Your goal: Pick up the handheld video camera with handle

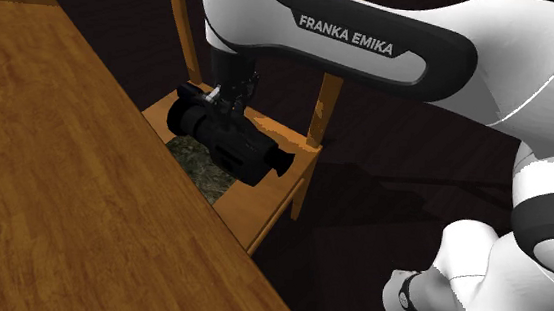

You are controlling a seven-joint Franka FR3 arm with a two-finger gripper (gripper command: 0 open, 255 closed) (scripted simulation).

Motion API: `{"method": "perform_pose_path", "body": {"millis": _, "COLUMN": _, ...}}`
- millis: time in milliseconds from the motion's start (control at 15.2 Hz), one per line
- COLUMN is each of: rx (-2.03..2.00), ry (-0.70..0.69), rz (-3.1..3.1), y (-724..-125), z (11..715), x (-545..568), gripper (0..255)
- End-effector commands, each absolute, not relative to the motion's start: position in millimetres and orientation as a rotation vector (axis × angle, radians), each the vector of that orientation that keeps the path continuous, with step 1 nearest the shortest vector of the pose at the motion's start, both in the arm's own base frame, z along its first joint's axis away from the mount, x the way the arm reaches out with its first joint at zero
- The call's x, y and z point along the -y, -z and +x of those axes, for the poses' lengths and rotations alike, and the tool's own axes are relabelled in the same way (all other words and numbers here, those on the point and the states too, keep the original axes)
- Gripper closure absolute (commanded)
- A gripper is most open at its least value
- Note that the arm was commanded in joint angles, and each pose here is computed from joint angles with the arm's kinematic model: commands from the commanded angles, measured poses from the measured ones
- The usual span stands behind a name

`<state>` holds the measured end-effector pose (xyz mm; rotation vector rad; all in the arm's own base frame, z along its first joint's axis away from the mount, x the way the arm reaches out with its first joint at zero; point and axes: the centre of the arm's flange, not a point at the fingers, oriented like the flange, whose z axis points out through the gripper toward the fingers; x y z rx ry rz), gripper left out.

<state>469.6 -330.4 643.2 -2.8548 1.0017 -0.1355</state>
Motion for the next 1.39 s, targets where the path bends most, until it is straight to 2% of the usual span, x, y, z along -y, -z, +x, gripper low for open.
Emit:
{"method": "perform_pose_path", "body": {"millis": 0, "rx": -1.001, "ry": 0.135, "rz": -2.855, "y": -643, "z": 470, "x": 330, "gripper": 255}}
{"method": "perform_pose_path", "body": {"millis": 330, "rx": -1.001, "ry": 0.135, "rz": -2.855, "y": -642, "z": 470, "x": 330, "gripper": 255}}
{"method": "perform_pose_path", "body": {"millis": 1320, "rx": -1.001, "ry": 0.135, "rz": -2.855, "y": -722, "z": 470, "x": 330, "gripper": 255}}
